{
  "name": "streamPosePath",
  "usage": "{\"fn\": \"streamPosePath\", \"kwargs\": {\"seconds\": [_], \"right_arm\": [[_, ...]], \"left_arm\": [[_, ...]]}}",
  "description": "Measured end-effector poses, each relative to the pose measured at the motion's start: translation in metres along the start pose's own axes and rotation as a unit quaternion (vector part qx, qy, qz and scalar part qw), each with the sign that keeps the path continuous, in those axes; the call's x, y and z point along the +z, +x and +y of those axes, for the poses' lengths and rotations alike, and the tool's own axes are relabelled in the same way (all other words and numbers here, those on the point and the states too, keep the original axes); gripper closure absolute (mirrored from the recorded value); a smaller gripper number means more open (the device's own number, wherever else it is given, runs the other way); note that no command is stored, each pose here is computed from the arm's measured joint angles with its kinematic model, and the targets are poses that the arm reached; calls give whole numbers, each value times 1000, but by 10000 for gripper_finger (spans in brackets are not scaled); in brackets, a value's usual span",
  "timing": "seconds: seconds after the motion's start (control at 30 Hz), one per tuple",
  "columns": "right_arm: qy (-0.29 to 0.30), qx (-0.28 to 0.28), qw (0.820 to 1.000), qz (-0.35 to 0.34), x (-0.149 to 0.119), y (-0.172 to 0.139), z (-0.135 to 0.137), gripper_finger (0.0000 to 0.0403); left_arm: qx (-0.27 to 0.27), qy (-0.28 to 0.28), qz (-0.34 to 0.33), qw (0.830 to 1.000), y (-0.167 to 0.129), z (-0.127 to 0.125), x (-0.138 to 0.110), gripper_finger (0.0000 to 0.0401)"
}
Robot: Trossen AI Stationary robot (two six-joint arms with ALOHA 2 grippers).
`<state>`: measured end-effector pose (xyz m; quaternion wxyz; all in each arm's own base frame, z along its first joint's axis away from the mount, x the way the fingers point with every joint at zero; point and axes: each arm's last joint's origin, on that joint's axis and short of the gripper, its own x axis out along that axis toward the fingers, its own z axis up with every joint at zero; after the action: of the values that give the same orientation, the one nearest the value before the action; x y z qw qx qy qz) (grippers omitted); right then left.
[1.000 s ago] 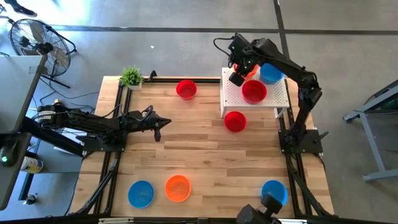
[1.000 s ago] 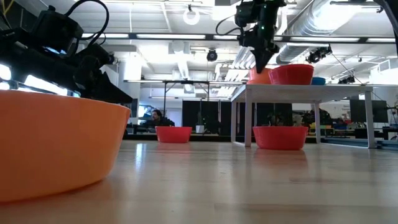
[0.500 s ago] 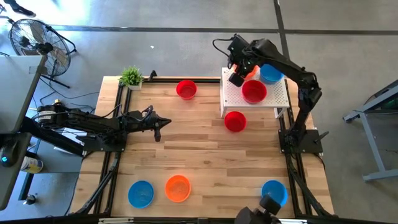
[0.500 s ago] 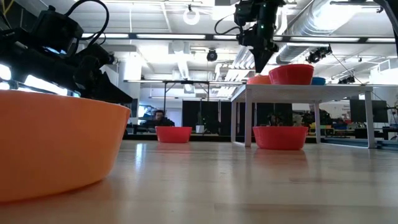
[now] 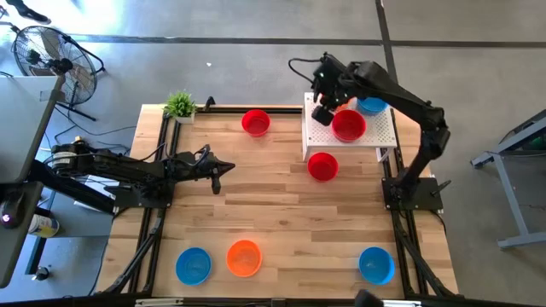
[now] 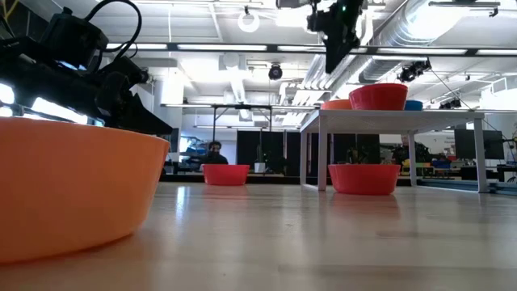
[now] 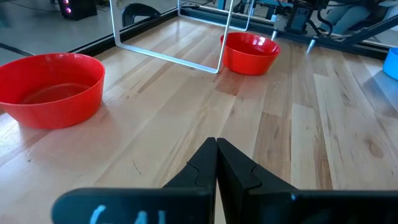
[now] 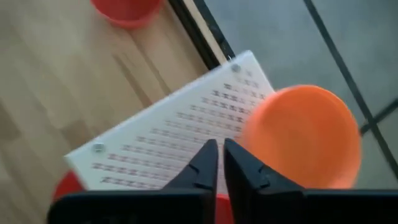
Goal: Pick & Place Mini bowls
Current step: Stack the red bowl on top of the red bowl on the shelf
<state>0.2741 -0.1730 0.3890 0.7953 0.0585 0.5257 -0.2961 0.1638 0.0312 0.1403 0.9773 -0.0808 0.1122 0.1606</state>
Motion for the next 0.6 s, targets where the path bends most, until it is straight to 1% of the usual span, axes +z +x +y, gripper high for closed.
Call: {"fn": "streamPosePath", "kwargs": {"seconds": [0.07,0.13,0.23,0.33,0.47,0.6], "right_arm": [[-5,9,1000,-26,-5,-7,13,397],[-11,25,998,-52,-15,-11,26,388],[-16,45,995,-86,-34,-8,48,381],[-33,53,991,-117,-61,-6,73,387],[-48,60,982,-170,-96,-14,104,397],[-58,58,974,-210,-131,-23,136,394]], "left_arm": [[0,0,0,1000,0,0,0,400],[0,0,0,1000,0,0,0,400],[0,0,0,1000,0,0,0,400],[-3,0,1,1000,0,0,0,400],[-1,0,0,1000,0,0,0,400],[-1,0,0,1000,0,0,0,400]]}}
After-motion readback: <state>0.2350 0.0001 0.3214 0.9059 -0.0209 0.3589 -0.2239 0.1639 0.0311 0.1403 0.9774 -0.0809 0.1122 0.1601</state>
